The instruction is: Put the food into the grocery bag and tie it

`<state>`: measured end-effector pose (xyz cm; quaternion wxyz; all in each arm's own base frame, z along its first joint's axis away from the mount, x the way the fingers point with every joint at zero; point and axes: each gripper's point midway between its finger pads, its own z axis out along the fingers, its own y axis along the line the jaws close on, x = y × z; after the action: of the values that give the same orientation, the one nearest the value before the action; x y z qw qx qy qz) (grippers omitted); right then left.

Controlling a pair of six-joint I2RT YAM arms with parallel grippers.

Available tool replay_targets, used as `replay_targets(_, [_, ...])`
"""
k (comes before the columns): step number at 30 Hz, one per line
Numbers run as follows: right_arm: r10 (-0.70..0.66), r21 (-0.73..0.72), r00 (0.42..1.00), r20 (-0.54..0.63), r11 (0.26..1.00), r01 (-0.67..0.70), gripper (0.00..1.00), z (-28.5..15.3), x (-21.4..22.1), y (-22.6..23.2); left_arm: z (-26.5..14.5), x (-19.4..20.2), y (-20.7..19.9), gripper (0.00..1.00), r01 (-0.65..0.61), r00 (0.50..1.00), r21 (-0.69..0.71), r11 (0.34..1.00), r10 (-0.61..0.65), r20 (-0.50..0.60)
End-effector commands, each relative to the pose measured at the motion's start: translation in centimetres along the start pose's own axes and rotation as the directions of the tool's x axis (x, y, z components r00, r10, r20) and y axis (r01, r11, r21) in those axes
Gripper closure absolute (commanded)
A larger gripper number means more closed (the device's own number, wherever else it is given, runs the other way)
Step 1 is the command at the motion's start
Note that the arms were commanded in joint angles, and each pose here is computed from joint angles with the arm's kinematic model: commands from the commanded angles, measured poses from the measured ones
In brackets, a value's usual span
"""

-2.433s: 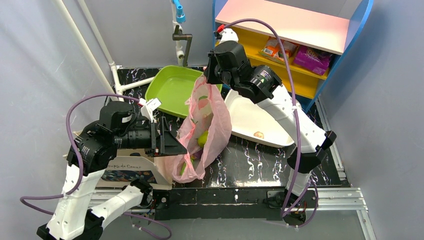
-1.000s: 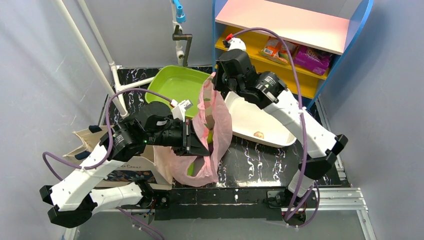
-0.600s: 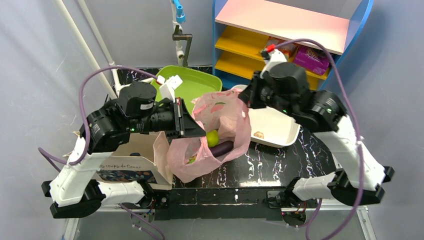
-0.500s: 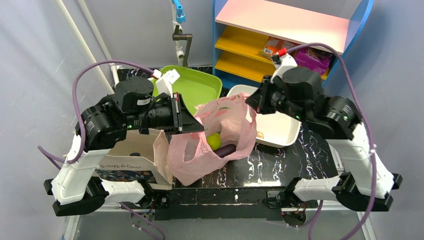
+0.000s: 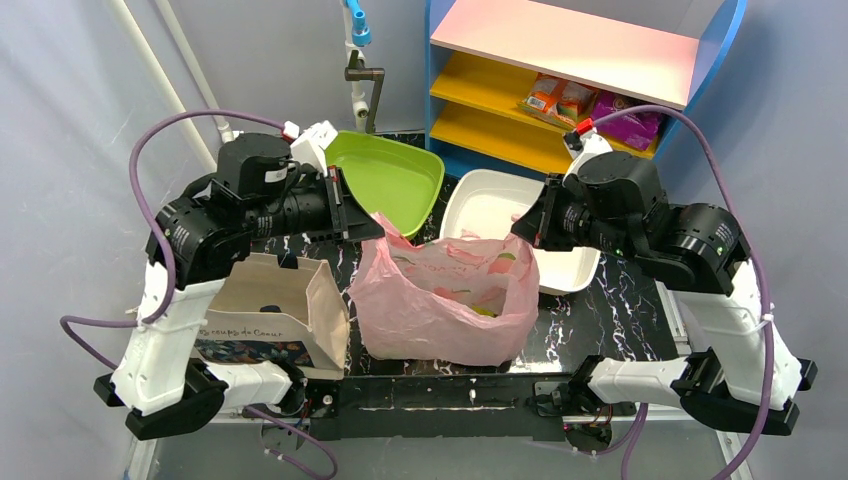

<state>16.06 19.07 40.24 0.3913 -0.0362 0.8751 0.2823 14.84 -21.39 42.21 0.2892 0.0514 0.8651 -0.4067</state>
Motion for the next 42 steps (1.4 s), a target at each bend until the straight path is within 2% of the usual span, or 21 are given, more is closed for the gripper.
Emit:
replay_targets(1, [0.032, 0.042, 0.999, 0.035, 0.999, -0.034, 0.99, -0.3, -0.4, -1.0, 0.9, 0.3, 0.1, 1.00, -0.047, 0.998, 0.044, 0.998, 0.049, -0.038])
replay_targets(7, [0.010, 0.035, 0.999, 0.038, 0.999, -0.011, 0.99, 1.4, 0.9, -1.6, 3.0, 1.9, 1.5, 1.00, -0.005, 0.997, 0.079, 0.997, 0.012, -0.082])
replay_targets(8, [0.001, 0.024, 0.999, 0.053, 1.000, -0.002, 0.91, 1.4, 0.7, -1.5, 3.2, 2.1, 1.6, 1.00, 0.003, 0.996, 0.084, 0.996, 0.004, -0.086])
replay_targets(10, [-0.020, 0.015, 0.993, 0.117, 1.000, 0.018, 0.62, 1.0, -0.6, -1.5, 3.5, 2.5, 1.8, 1.00, 0.012, 0.995, 0.095, 0.995, -0.003, -0.095])
replay_targets(11, [-0.031, 0.013, 0.987, 0.158, 0.999, 0.029, 0.42, 0.8, -1.4, -1.4, 3.7, 2.6, 1.9, 1.00, 0.014, 0.995, 0.097, 0.995, -0.004, -0.101])
replay_targets(12, [-0.046, 0.014, 0.979, 0.198, 0.999, 0.044, 0.32, 0.5, -2.3, -1.4, 3.8, 2.8, 2.0, 1.00, 0.015, 0.994, 0.100, 0.995, -0.005, -0.106])
replay_targets(14, [-0.072, 0.014, 0.957, 0.282, 0.997, 0.071, 0.25, 0.0, -4.2, -1.1, 4.0, 3.0, 2.0, 1.00, 0.012, 0.993, 0.107, 0.994, 0.001, -0.118])
replay_targets(19, [-0.144, 0.119, 0.888, 0.436, 0.988, 0.102, 0.21, -0.4, -8.5, -1.7, 3.6, 3.1, 1.4, 1.00, -0.012, 0.991, 0.148, 0.989, 0.032, -0.132])
replay_targets(22, [-0.180, 0.239, 0.860, 0.478, 0.968, 0.070, 0.18, 0.0, -10.8, -2.9, 3.4, 3.1, 1.0, 1.00, -0.029, 0.989, 0.171, 0.985, 0.052, -0.135])
replay_targets(25, [-0.183, 0.291, 0.842, 0.508, 0.956, 0.033, 0.18, 0.8, -12.9, -3.6, 3.2, 3.2, 0.9, 1.00, -0.044, 0.989, 0.177, 0.983, 0.069, -0.133])
replay_targets(29, [-0.112, 0.277, 0.844, 0.524, 0.960, -0.045, 0.18, 2.5, -15.4, -4.9, 2.8, 3.2, 1.0, 1.00, -0.063, 0.988, 0.174, 0.983, 0.085, -0.125])
replay_targets(32, [-0.093, 0.298, 0.855, 0.510, 0.952, -0.075, 0.14, 3.8, -16.7, -6.0, 2.5, 3.2, 1.2, 1.00, -0.079, 0.989, 0.167, 0.983, 0.099, -0.112])
replay_targets(37, [-0.033, 0.310, 0.870, 0.492, 0.940, -0.139, 0.12, 5.2, -17.7, -8.0, 1.8, 3.3, 1.7, 1.00, -0.094, 0.988, 0.135, 0.986, 0.110, -0.110])
replay_targets(42, [-0.001, 0.290, 0.876, 0.483, 0.944, -0.159, 0.14, 6.2, -17.7, -9.2, 1.0, 3.1, 2.0, 1.00, -0.156, 0.981, 0.110, 0.982, 0.167, -0.097])
